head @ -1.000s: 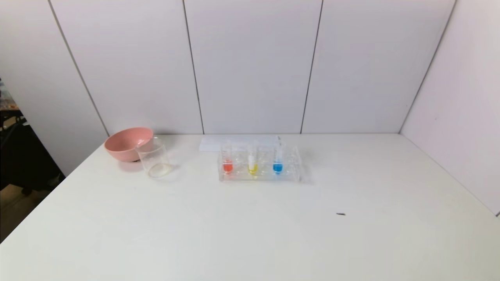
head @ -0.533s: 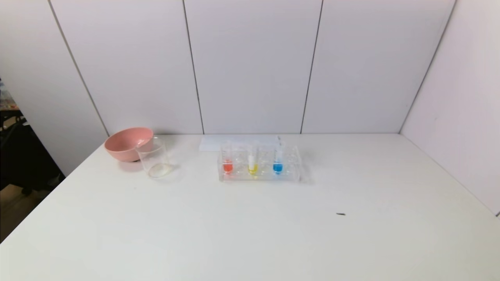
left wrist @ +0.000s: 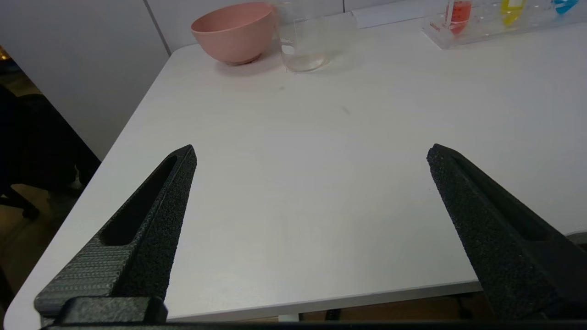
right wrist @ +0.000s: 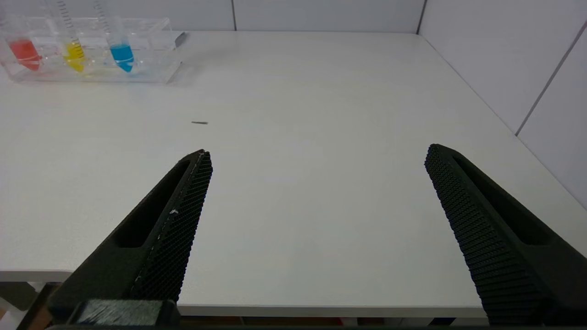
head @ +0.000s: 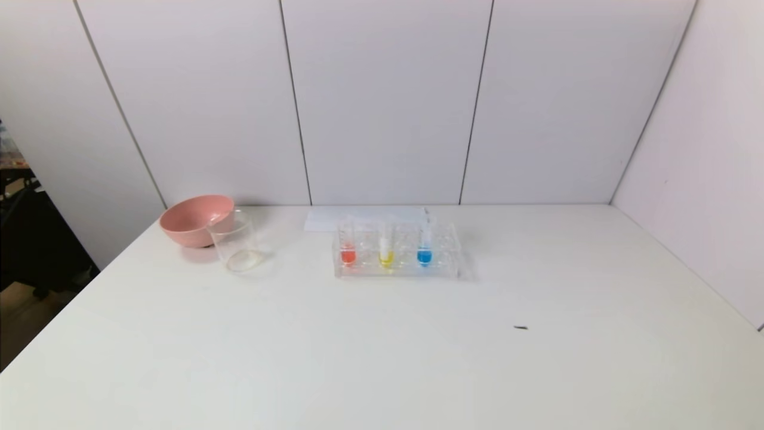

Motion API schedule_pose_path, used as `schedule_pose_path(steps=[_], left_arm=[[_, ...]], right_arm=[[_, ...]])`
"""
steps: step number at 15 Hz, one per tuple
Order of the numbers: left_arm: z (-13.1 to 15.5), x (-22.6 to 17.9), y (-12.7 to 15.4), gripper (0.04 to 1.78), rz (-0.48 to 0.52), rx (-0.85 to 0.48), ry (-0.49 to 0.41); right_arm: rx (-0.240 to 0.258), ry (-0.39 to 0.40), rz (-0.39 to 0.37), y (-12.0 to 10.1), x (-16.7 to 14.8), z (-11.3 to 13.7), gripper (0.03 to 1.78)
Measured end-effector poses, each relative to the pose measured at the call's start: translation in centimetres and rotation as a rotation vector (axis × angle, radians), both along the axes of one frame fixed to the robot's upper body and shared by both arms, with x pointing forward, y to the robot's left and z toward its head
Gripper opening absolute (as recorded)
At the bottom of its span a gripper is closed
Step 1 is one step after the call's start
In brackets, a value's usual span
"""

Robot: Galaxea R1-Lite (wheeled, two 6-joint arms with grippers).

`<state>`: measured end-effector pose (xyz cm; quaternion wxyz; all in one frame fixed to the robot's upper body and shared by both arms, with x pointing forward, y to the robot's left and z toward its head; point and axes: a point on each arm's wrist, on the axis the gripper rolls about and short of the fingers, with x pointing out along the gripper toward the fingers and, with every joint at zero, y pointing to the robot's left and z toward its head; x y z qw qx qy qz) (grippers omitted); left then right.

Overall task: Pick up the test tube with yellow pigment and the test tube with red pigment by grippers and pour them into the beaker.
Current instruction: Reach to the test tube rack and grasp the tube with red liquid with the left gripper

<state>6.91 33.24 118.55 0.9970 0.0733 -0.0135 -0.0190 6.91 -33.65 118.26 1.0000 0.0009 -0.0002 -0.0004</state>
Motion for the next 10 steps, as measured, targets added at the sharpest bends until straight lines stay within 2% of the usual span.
schedule_pose_path(steps=[6,10], left_arm=[[3.3,-1.2,0.1,1.76,0.048,-0.003,-0.11],[7.6,-3.8,0.1,1.76,0.035,0.003,-0.167]], right_arm=[[0.0,-0.001,0.0,0.0,0.0,0.0,1.7],[0.0,-0.001,0.0,0.0,0.0,0.0,1.7]])
